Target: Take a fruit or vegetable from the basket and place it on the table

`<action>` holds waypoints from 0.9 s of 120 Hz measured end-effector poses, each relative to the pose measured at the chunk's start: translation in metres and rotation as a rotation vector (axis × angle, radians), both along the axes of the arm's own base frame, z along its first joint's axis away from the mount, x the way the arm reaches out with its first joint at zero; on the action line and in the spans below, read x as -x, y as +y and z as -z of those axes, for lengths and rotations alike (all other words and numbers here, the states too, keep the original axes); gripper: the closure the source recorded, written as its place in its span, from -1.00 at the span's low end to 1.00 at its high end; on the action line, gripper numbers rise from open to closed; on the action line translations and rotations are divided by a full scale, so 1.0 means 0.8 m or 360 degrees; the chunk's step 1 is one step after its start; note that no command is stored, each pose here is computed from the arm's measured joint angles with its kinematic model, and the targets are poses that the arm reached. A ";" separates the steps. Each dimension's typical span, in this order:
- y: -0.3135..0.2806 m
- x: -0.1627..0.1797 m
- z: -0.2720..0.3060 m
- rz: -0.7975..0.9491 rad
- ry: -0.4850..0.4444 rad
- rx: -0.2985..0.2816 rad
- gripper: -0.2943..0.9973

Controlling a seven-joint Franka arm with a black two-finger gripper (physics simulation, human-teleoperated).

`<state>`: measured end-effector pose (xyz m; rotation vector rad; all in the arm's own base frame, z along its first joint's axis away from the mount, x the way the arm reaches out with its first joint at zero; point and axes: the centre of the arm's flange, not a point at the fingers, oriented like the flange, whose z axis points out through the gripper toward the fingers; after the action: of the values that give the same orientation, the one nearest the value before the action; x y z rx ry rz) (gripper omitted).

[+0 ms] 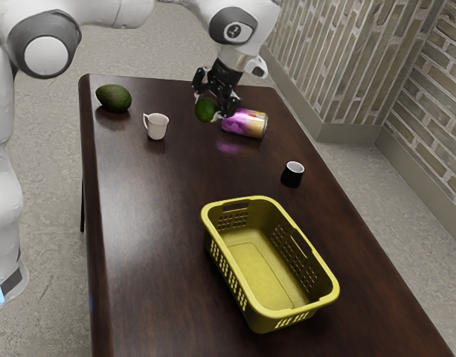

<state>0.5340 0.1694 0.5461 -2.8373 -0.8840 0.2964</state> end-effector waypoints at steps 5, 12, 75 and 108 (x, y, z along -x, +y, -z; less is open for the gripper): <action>-0.008 -0.005 0.005 0.0057 -0.0009 0.0008 0.07; -0.045 -0.017 0.011 0.0186 -0.0020 0.0015 0.06; -0.072 -0.047 0.056 0.0487 -0.0005 0.0140 -0.37; -0.220 -0.066 -0.121 0.0906 -0.0392 0.0026 -0.52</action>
<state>0.5868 -0.0064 0.6428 -3.0220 -0.0735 -0.1211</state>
